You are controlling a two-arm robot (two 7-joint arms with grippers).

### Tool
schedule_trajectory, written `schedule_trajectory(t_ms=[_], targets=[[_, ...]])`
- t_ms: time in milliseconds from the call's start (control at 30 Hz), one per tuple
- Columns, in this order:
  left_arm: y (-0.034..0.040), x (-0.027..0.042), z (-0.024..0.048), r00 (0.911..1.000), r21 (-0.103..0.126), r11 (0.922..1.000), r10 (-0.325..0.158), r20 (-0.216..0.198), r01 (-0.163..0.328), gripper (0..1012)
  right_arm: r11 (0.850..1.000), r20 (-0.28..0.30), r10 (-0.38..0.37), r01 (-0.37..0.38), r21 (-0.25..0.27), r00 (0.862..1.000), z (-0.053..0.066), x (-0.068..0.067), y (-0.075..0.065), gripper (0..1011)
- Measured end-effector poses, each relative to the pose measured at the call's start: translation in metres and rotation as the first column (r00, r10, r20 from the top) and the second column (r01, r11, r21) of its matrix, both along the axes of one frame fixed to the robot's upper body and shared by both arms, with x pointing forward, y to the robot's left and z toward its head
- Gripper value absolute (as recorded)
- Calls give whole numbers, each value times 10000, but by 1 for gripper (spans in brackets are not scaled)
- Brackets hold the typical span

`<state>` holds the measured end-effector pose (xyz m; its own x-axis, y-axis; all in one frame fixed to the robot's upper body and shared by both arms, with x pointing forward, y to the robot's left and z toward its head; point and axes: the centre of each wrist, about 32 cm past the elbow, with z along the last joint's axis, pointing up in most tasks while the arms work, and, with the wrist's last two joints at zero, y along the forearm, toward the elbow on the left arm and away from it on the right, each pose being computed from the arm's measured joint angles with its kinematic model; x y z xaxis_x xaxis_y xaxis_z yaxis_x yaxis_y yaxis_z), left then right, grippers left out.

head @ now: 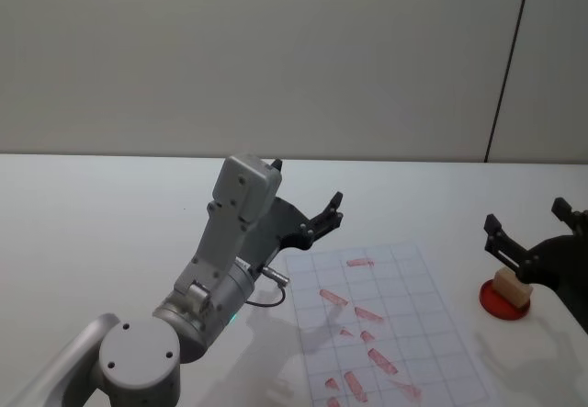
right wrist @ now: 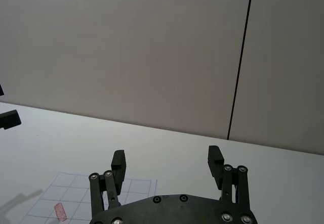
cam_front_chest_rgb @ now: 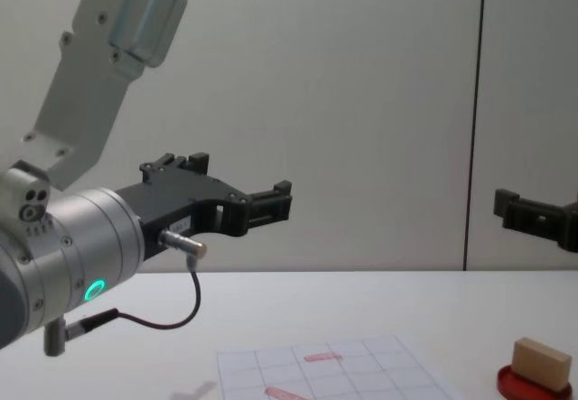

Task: Use the one hand to pick up the stamp and affix it onto the A4 paper.

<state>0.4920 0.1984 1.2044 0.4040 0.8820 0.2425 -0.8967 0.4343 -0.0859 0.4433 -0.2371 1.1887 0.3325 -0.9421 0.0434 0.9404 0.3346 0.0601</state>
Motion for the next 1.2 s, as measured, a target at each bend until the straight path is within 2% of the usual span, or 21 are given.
schedule_trajectory(t_ms=[400, 567, 667, 900, 1200], targets=[[0, 0, 0, 10000, 0, 10000, 0, 0, 0, 1002, 9985, -548, -397, 375, -404, 9977, 46, -37, -4, 1000], [0, 0, 0, 10000, 0, 10000, -1, 0, 1, 1002, 9938, -1131, -865, 777, -799, 9898, 103, -72, -13, 1000], [0, 0, 0, 10000, -1, 10000, 0, 0, 0, 1002, 9897, -1463, -1130, 983, -1036, 9828, 144, -93, -21, 1000], [0, 0, 0, 10000, -1, 10000, 0, 0, 0, 1002, 9741, -2348, -1854, 1470, -1719, 9542, 258, -145, -69, 1000], [0, 0, 0, 10000, 1, 10000, -1, 0, 1, 1002, 9653, -2858, -2211, 1675, -2003, 9325, 335, -168, -156, 1000]])
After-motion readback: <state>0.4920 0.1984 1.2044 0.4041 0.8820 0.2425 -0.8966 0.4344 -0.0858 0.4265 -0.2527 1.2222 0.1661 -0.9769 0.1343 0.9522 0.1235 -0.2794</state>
